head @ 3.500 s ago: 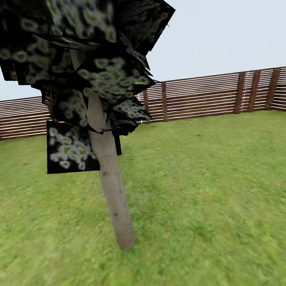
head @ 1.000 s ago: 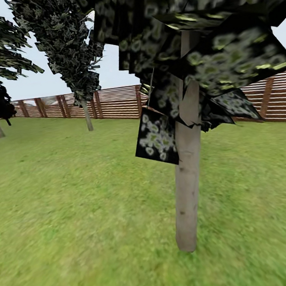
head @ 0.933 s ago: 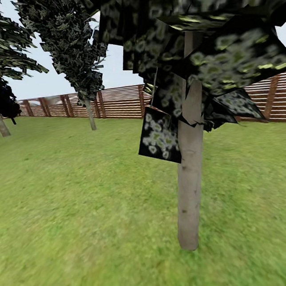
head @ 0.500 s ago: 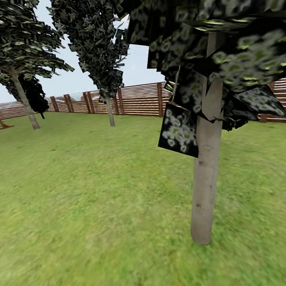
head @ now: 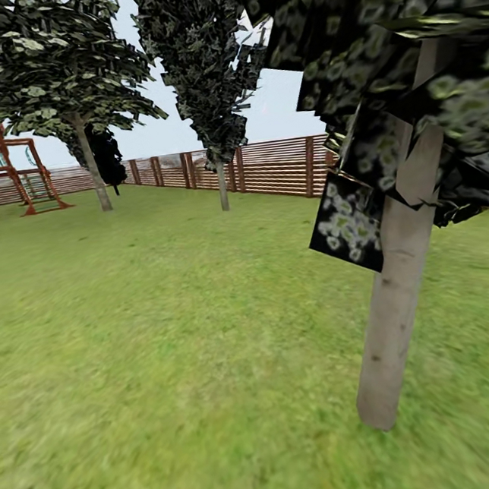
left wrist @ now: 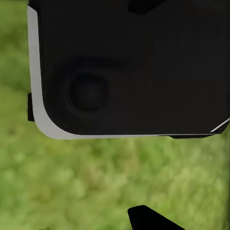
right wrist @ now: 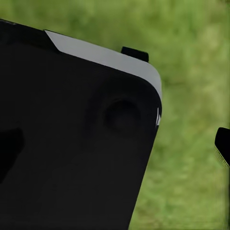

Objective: Take the three Easter eggs out of the wicker basket on the lawn in the garden, then place them on the lawn next to a single tree (choose any tree) so that all three eggs are next to the same tree and none are left in the basket.

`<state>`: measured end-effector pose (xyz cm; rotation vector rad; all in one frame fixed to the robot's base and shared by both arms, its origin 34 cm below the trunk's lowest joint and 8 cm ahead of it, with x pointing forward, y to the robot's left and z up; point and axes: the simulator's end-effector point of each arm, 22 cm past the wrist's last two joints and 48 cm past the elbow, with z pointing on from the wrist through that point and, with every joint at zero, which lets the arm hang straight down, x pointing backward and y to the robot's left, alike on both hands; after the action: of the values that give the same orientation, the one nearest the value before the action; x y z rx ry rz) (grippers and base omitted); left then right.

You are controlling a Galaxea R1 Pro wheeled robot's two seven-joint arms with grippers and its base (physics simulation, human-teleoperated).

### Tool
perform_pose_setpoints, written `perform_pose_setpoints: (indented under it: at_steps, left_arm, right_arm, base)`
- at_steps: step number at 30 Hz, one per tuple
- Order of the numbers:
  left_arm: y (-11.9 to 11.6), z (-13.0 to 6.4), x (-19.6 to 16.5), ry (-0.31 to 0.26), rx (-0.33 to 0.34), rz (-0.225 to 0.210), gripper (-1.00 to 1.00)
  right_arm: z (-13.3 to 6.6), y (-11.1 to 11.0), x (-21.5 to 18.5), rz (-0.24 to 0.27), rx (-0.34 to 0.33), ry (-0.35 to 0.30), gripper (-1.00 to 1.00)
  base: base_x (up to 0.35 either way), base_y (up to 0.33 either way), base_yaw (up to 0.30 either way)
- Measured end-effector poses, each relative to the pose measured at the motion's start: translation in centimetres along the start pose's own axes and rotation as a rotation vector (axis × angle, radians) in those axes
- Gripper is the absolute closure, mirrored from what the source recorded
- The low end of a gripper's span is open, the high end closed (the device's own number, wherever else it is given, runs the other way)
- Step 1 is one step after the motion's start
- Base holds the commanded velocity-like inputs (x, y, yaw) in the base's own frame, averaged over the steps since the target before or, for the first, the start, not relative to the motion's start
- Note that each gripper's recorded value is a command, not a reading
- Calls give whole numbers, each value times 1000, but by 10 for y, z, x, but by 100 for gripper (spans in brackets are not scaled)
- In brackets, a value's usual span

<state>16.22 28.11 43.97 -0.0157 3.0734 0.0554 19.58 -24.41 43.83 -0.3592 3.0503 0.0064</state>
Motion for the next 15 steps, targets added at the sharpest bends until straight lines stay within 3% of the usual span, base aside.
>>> perform_pose_setpoints:
  at_steps: [12,15]
  left_arm:
    - [0,0,0,0,-2,-2,-100]
    - [0,0,0,0,-9,-46,-100]
  right_arm:
    - [0,1,-6,0,-1,-11,-100]
    - [0,7,-18,11,-7,-34,-100]
  base:
    - [0,0,300]
    - [0,0,300]
